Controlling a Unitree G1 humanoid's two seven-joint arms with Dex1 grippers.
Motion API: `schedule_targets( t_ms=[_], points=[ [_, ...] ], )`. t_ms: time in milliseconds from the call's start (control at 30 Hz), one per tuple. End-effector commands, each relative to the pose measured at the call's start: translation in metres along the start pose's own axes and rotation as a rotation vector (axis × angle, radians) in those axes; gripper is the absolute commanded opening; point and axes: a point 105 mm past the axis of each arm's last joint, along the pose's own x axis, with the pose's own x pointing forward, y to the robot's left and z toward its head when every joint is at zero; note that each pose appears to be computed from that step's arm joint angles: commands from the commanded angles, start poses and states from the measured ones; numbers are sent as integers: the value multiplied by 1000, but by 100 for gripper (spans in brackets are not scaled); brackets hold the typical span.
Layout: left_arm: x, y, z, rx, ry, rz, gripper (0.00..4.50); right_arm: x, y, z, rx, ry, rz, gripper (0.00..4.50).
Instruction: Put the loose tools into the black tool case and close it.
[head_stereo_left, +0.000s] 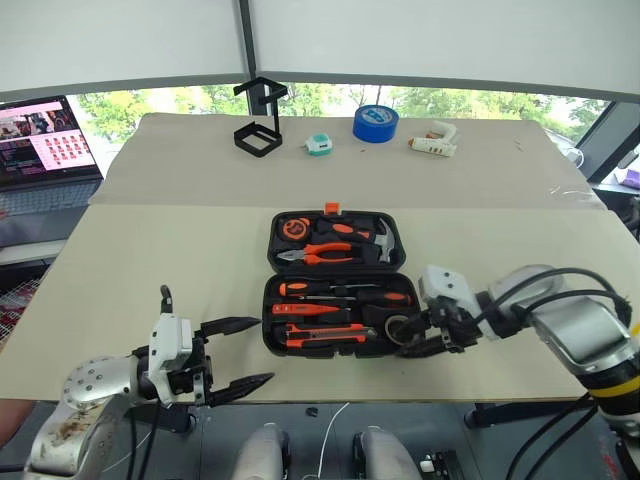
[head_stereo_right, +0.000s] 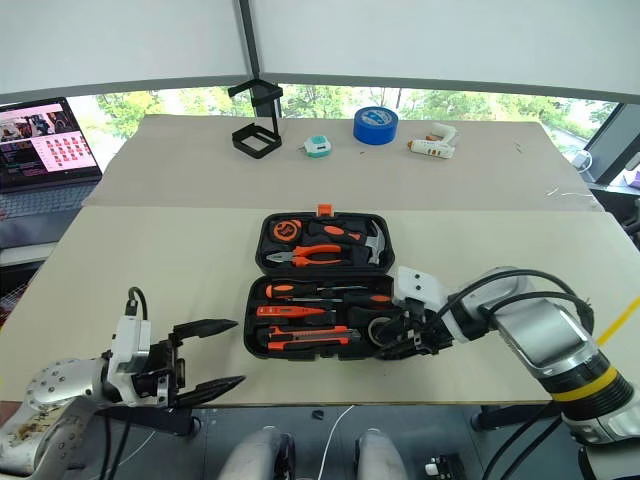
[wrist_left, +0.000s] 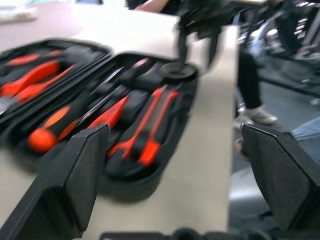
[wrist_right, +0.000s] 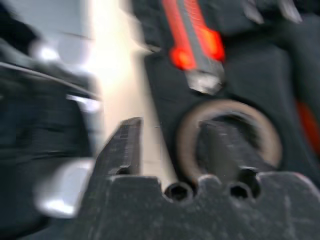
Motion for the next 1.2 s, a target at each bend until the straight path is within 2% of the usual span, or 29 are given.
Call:
schedule_targets(
  t_ms=[33, 100, 133, 167, 233, 300, 400, 533, 667, 867, 1200],
  points=[
    [-5, 20, 13, 16, -32, 117, 450, -34, -8, 2, 45, -82, -36, 267],
    [-8, 41, 17, 14, -58, 219, 450, -52, -15, 4, 114, -162, -65, 267],
    [-10, 63, 15, 6, -45, 322, 450, -64, -32, 2, 153, -212, -158, 267],
    [-11, 83, 13, -14, -32, 408, 398, -74, -48, 1, 131, -254, -253, 212],
    [-7, 107, 7, -59, 1, 493, 335, -84, -78, -7, 59, -283, -451, 156],
    [-1, 116, 4, -80, 18, 510, 268, -86, -93, -12, -12, -277, -553, 90],
    [19, 123, -16, -143, 142, 473, 160, -72, -111, -18, -166, -221, -633, 0],
    [48, 122, -20, -157, 166, 405, 14, -49, -125, -14, -217, -227, -645, 0],
    [76, 118, -19, -137, 169, 339, 5, -22, -126, -4, -258, -240, -565, 0],
    [91, 107, -16, -115, 171, 254, 5, -9, -110, -8, -245, -235, -446, 0],
    [81, 93, -6, -113, 159, 224, 5, -19, -98, -23, -193, -234, -477, 0]
  ],
)
